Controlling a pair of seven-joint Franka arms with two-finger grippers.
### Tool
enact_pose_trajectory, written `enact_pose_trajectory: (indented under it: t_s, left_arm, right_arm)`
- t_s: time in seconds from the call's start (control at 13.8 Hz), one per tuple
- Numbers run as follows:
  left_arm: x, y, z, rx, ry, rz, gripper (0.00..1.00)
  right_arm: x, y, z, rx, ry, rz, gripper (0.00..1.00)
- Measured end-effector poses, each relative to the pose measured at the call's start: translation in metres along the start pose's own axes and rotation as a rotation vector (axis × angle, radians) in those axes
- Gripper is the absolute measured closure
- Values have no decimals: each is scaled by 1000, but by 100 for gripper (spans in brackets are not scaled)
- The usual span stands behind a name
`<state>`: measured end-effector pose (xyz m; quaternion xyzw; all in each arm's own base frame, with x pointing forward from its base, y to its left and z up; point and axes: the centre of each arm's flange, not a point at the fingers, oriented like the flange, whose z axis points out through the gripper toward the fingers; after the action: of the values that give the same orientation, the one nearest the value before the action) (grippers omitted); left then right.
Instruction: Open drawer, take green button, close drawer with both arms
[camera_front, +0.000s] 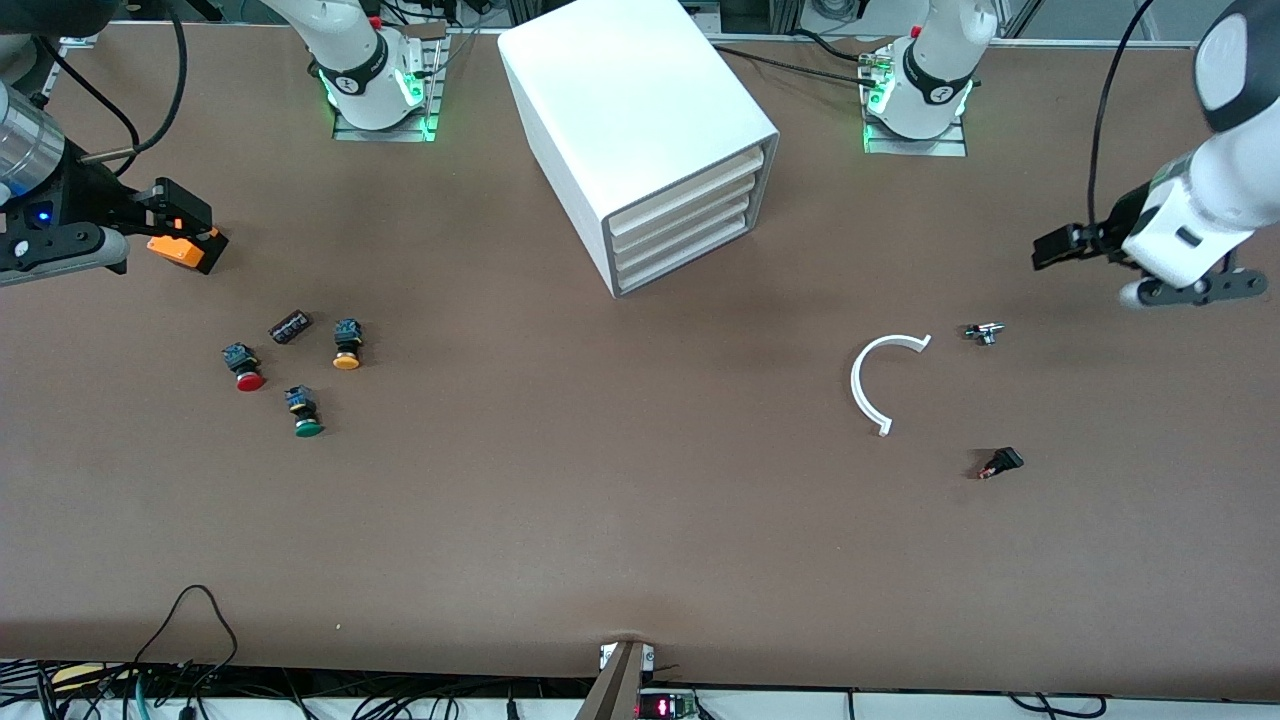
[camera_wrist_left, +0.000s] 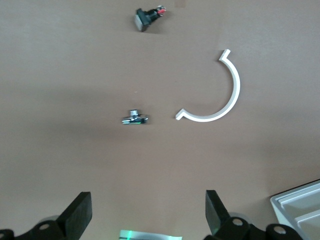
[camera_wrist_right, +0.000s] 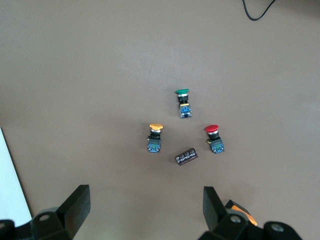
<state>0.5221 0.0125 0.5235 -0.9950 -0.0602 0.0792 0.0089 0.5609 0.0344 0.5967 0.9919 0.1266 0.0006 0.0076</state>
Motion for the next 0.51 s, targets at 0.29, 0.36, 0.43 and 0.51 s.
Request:
enact_pose_trajectory:
  t_s: [0.29, 0.36, 0.43, 0.51]
  left_arm:
    - [-12, -29, -20, 7, 30, 32, 0]
    - [-12, -34, -20, 19, 32, 36, 0]
    - [-11, -36, -22, 36, 39, 39, 0]
    - [-11, -34, -24, 49, 48, 44, 0]
  right_arm:
    - [0, 1, 0, 0, 0, 2, 0]
    - [0, 1, 0, 0, 0, 2, 0]
    - [0, 0, 0, 0, 0, 1, 0]
    - [0, 0, 0, 0, 0, 1, 0]
